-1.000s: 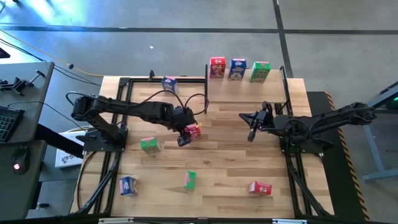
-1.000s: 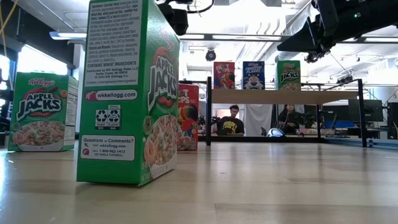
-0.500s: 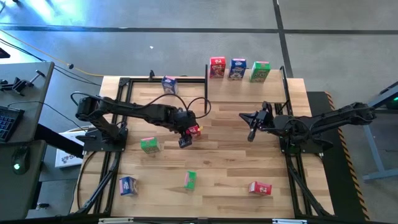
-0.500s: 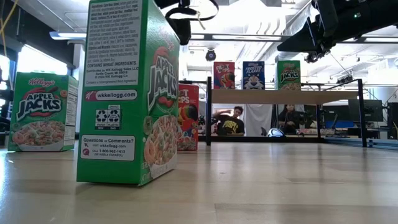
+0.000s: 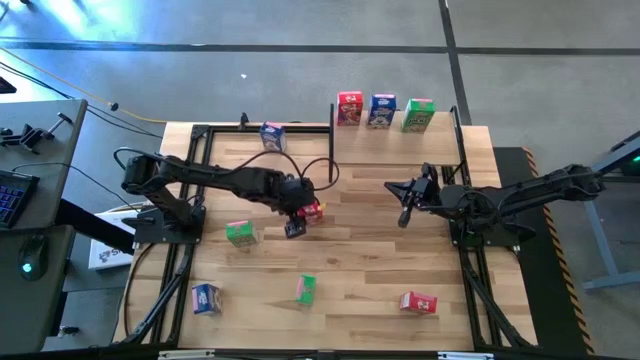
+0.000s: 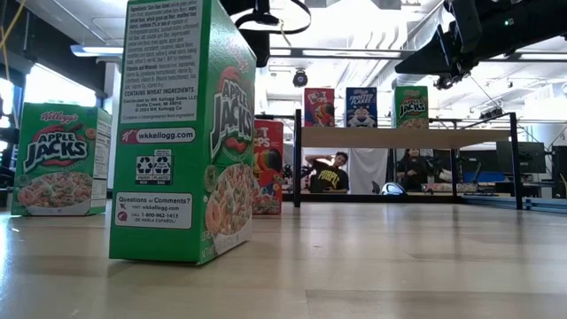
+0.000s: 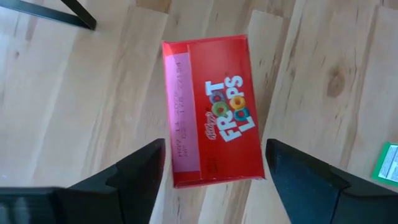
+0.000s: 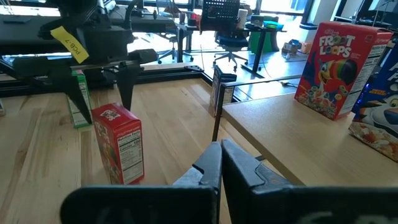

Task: Stack cereal on shelf
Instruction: Put the top red cereal box on the shelf and aligned with the other red cereal box

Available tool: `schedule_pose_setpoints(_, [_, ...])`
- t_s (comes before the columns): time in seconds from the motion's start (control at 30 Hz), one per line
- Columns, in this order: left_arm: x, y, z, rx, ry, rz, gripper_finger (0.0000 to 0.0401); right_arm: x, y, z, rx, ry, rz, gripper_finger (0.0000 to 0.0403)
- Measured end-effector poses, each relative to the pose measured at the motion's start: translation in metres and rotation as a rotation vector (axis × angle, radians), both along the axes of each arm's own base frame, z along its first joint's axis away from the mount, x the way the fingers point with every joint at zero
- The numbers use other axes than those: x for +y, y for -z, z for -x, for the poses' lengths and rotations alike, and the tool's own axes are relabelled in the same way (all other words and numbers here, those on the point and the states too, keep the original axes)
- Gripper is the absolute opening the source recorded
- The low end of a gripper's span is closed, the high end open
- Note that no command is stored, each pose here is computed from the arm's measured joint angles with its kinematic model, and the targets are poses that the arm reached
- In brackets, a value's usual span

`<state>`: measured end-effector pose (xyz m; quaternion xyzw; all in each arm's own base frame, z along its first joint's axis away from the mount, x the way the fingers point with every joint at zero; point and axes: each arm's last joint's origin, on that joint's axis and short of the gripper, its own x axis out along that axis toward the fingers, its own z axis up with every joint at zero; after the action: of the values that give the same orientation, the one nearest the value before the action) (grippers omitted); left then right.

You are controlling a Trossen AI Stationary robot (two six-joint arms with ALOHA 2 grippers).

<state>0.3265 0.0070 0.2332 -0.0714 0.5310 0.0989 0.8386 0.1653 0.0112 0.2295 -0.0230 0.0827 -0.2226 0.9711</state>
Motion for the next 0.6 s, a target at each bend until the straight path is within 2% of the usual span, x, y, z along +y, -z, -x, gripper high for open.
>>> schedule_pose_setpoints(0.17, [0.002, 0.000, 0.001, 0.005, 0.005, -0.004, 0.0233, 0.000, 0.000, 0.000, 0.004, 0.000, 0.001, 0.0001])
schedule_pose_setpoints(0.43, [0.013, -0.003, 0.007, 0.038, 0.082, 0.003, 0.0193, 0.000, 0.001, 0.000, 0.006, 0.000, 0.001, 0.0001])
schedule_pose_setpoints(0.6, [0.027, -0.028, 0.007, 0.007, 0.099, -0.029, 0.0188, 0.000, 0.001, 0.000, 0.008, 0.000, 0.001, 0.0001])
